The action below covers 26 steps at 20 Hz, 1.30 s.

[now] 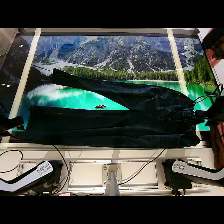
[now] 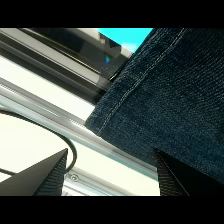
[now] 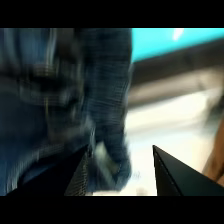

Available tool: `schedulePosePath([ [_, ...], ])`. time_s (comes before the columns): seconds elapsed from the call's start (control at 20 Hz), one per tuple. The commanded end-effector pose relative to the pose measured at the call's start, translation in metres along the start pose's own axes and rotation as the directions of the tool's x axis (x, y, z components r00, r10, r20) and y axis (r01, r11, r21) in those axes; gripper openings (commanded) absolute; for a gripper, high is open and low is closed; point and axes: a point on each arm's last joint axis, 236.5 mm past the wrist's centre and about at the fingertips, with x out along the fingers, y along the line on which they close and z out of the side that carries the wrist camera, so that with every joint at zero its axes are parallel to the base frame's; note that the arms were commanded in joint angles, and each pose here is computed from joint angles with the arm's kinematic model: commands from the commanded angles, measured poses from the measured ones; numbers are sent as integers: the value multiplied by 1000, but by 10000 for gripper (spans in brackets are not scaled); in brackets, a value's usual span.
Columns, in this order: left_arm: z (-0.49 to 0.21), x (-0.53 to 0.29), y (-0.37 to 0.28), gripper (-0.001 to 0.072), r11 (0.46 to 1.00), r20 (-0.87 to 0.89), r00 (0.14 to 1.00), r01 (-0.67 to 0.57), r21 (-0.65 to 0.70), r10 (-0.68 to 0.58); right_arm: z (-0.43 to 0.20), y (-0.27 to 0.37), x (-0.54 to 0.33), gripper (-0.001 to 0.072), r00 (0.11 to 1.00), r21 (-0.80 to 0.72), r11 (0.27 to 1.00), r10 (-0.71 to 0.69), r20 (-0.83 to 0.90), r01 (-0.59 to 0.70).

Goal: Fold the clothes and pants, and hang the long-sleeved shirts on hangers.

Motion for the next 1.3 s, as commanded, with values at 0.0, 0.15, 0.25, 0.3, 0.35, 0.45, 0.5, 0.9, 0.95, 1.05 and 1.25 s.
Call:
schedulePosePath([
  [0.0, 6, -5, 1, 618, 1000, 20, 1000, -1, -3, 1, 62, -21, -28, 451, 963, 57, 997, -70, 260, 56],
  [0.15, 7, -6, 2, 617, 1000, 24, 1000, -1, -4, 2, 96, -50, -64, 307, 908, 169, 985, -91, 410, 22],
  [0.25, 7, -6, 2, 617, 1000, 27, 1000, -2, -4, 2, 97, -63, -65, 217, 917, 234, 967, 1, 400, -103],
  [0.3, 8, -6, 2, 617, 1000, 28, 1000, -1, -4, 2, 90, -60, -56, 214, 925, 241, 948, 113, 363, -210],
  [0.35, 8, -6, 2, 613, 1000, 30, 1000, -2, -4, 2, 80, -50, -46, 215, 916, 216, 920, 250, 315, -326],
  [0.45, 8, -6, 2, 606, 1000, 31, 1000, -2, -4, 2, 65, -32, -30, 244, 835, 159, 834, 477, 274, -528],
  [0.5, 8, -6, 2, 606, 1000, 31, 1000, -2, -4, 2, 63, -32, -21, 412, 809, 156, 807, 517, 280, -569],
  [0.9, 13, -6, -7, 606, 996, 49, 998, 40, -85, -36, 42, 2, 50, 507, 748, 61, 748, 648, 145, -660],
  [0.95, 13, -6, -10, 606, 993, 51, 998, 53, -101, -48, 42, 9, 54, 506, 728, 52, 729, 672, 138, -683],
  [1.05, 13, -6, -15, 606, 991, 52, 996, 72, -112, -67, 46, 24, 54, 504, 672, 28, 676, 726, 146, -736],
  [1.25, 15, -8, -30, 607, 983, 60, 990, 138, -123, -131, 47, 38, 42, 484, 604, -38, 615, 783, 146, -788],
])
